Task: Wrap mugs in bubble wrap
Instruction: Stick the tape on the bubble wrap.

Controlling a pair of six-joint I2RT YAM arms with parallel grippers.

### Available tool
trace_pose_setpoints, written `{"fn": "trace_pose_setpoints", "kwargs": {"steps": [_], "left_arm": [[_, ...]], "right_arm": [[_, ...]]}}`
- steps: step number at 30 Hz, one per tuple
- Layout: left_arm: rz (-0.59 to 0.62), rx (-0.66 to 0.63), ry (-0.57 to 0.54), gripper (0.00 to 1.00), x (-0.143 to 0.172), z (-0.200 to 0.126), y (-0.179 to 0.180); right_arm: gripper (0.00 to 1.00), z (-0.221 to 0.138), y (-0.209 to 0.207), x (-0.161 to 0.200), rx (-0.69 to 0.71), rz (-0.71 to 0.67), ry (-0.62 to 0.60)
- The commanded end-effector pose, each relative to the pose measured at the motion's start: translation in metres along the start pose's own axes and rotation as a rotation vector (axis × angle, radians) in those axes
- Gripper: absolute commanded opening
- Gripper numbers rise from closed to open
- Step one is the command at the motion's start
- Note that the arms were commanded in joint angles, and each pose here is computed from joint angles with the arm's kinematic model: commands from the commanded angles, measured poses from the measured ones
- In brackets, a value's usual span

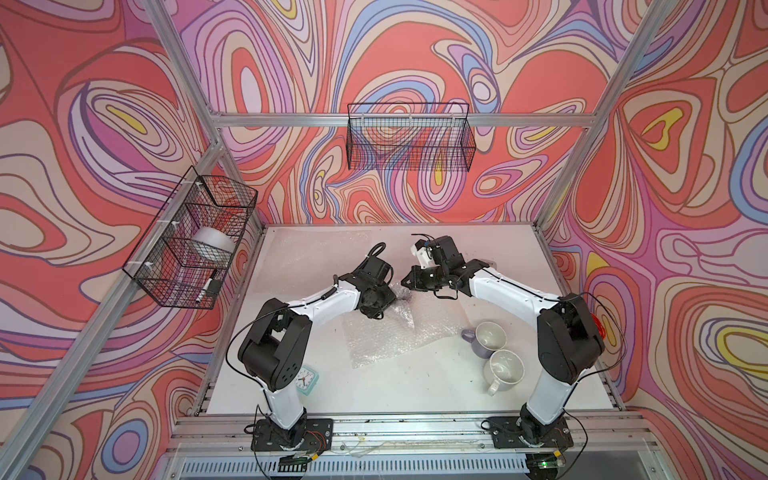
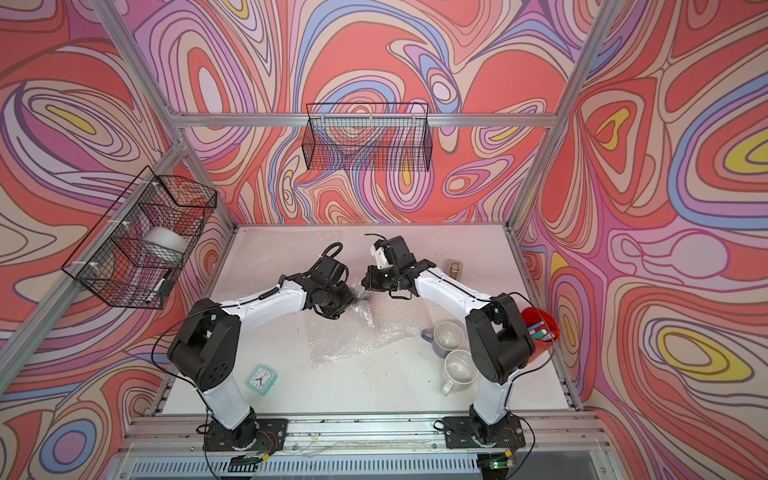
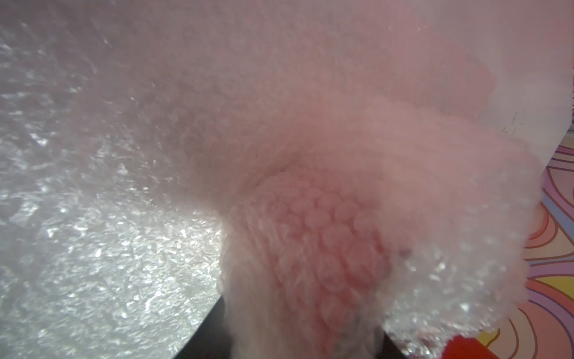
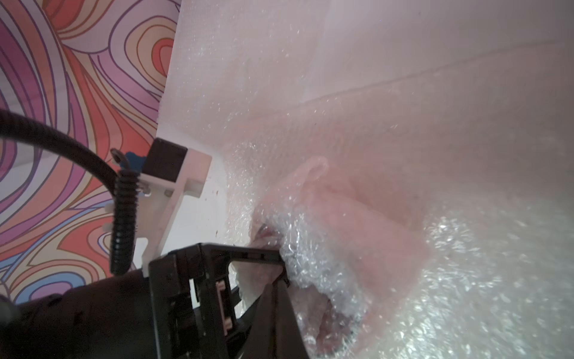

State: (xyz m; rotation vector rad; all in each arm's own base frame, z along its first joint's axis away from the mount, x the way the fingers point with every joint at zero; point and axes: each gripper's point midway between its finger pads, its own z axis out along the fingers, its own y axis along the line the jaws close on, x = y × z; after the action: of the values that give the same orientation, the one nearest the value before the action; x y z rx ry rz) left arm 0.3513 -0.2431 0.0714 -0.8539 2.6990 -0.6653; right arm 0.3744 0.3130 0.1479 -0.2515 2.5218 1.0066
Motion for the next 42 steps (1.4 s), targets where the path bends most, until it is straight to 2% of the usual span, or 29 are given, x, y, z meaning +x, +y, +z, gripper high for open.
{"fn": "trace_pose_setpoints", "kwargs": {"steps": [1,7,13,18,21,25,28,31,37,42], "left_arm": [[-0.029,-0.048,0.008,0.49,0.0,0.01,0.015],[-0.028,-0.045,0.006,0.48,0.0,0.009,0.014],[-0.029,-0.049,0.001,0.48,-0.001,0.008,0.015],[-0.029,-0.047,0.003,0.47,-0.002,0.01,0.014],[-0.029,-0.044,0.0,0.47,-0.002,0.009,0.014],[-0.023,-0.017,-0.005,0.47,-0.005,0.006,0.009],[-0.011,0.018,-0.021,0.5,-0.01,-0.003,0.0],[0.012,0.033,-0.05,0.54,-0.017,-0.017,-0.009],[0.034,0.03,-0.1,0.6,-0.023,-0.043,-0.009],[0.041,0.022,-0.153,0.61,-0.028,-0.063,0.002]], "right_arm": [[0.0,0.01,0.011,0.022,-0.068,0.022,0.082],[0.0,0.028,0.006,0.037,-0.063,0.026,0.161],[0.0,0.048,-0.035,0.066,0.142,0.042,0.298],[0.0,0.053,-0.054,0.085,0.232,0.035,0.413],[0.0,0.043,-0.045,0.068,0.222,-0.001,0.329],[0.01,0.007,-0.012,0.027,0.167,-0.1,0.108],[0.12,-0.022,-0.013,0.015,0.224,-0.152,-0.015],[0.24,-0.039,-0.026,0.021,0.294,-0.16,-0.066],[0.56,-0.055,-0.028,0.044,0.312,-0.181,-0.085],[0.79,-0.038,-0.005,0.065,0.257,-0.247,-0.03]]}}
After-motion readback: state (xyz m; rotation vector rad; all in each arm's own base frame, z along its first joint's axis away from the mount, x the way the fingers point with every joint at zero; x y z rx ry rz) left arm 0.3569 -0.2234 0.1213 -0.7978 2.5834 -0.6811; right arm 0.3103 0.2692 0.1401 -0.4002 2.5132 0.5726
